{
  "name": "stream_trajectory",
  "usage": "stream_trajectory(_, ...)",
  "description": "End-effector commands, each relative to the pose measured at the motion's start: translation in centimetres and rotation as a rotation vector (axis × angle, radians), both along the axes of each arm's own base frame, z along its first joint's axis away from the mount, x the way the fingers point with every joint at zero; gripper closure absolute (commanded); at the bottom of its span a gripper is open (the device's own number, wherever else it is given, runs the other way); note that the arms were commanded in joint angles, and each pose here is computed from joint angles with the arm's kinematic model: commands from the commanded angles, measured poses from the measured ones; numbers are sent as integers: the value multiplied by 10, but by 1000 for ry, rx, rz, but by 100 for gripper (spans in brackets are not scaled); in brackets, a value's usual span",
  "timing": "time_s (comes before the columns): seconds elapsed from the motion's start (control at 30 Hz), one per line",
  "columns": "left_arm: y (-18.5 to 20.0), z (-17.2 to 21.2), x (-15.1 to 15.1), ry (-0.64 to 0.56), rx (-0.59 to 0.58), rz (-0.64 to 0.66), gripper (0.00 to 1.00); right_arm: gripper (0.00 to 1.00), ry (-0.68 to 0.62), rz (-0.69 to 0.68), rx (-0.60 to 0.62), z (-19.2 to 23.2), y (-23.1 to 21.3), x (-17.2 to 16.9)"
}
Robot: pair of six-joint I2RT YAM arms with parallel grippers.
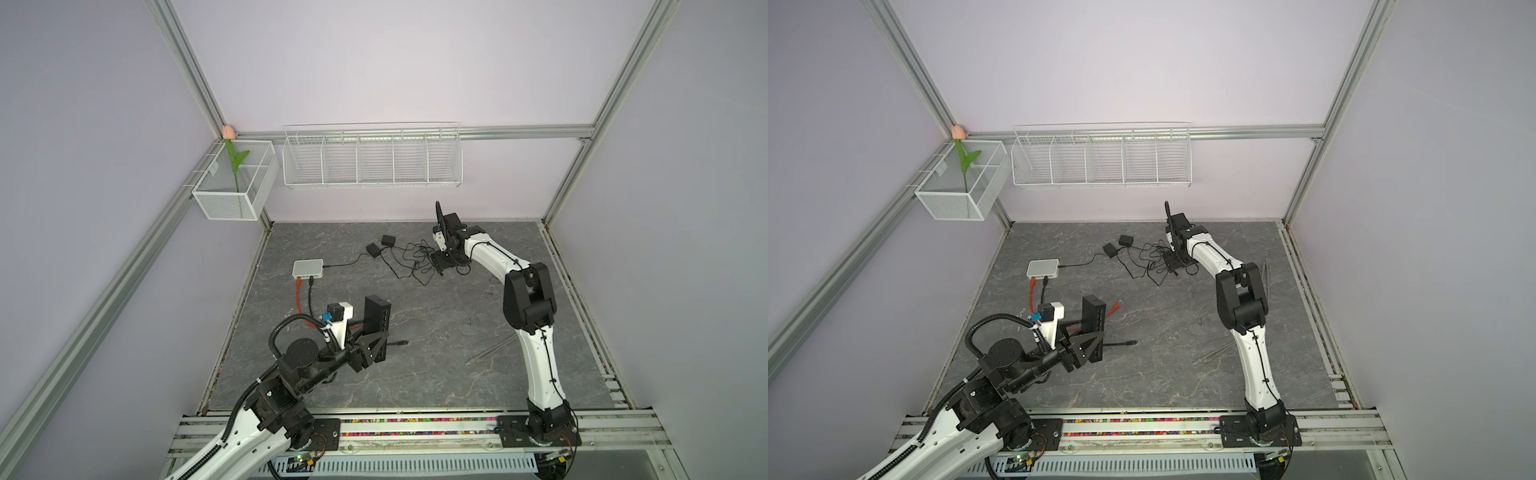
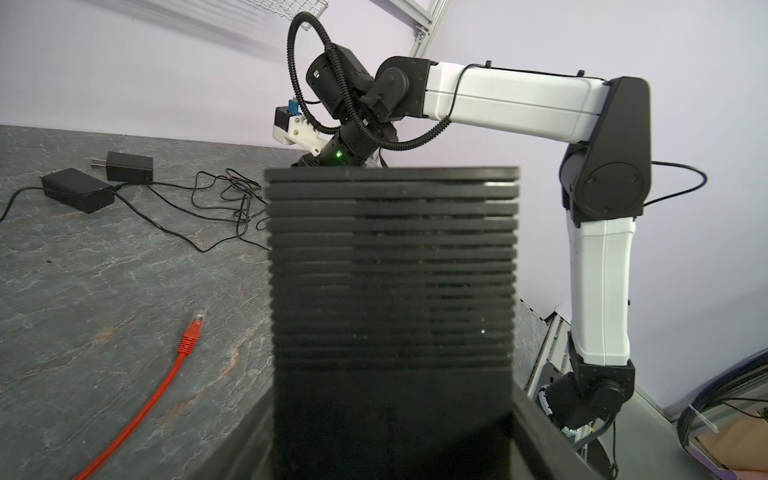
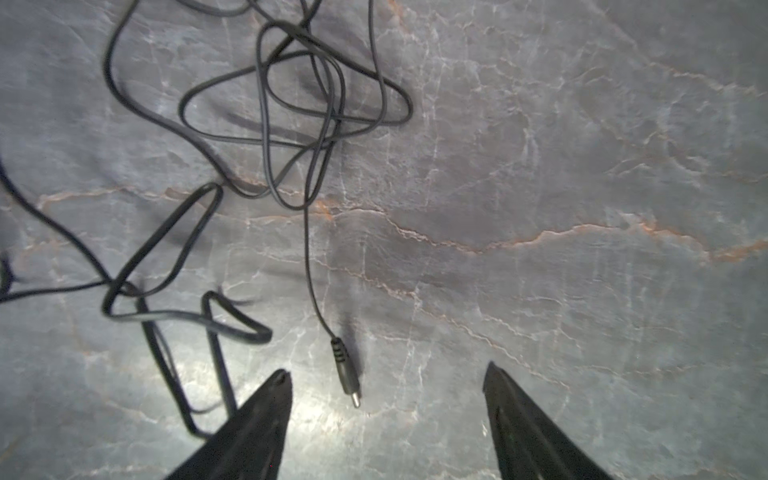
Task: Insert the plug into the switch port
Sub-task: 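Lower the right gripper onto the black power cord and grasp it near its plug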
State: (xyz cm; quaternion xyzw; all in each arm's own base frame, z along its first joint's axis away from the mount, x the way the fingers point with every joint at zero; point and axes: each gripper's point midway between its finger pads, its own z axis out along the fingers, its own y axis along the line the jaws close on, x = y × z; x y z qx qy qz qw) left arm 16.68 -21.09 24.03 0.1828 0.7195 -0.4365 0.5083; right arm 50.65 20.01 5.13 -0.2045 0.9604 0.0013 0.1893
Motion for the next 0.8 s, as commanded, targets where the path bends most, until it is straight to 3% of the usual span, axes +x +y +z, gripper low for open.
stream_trajectory(0.0, 0, 12, -2, -21, -35, -11, 100, 31, 67, 44, -30, -8, 1, -8)
stream_trajectory(0.37, 1, 10, -2, -19, -29, -6, 100, 51, 117, 98, -62, -31, 17, -8)
stream_trajectory(0.77, 0, 12, -2, -22, -27, -9, 100, 72, 222, 111, -93, -47, 13, -30)
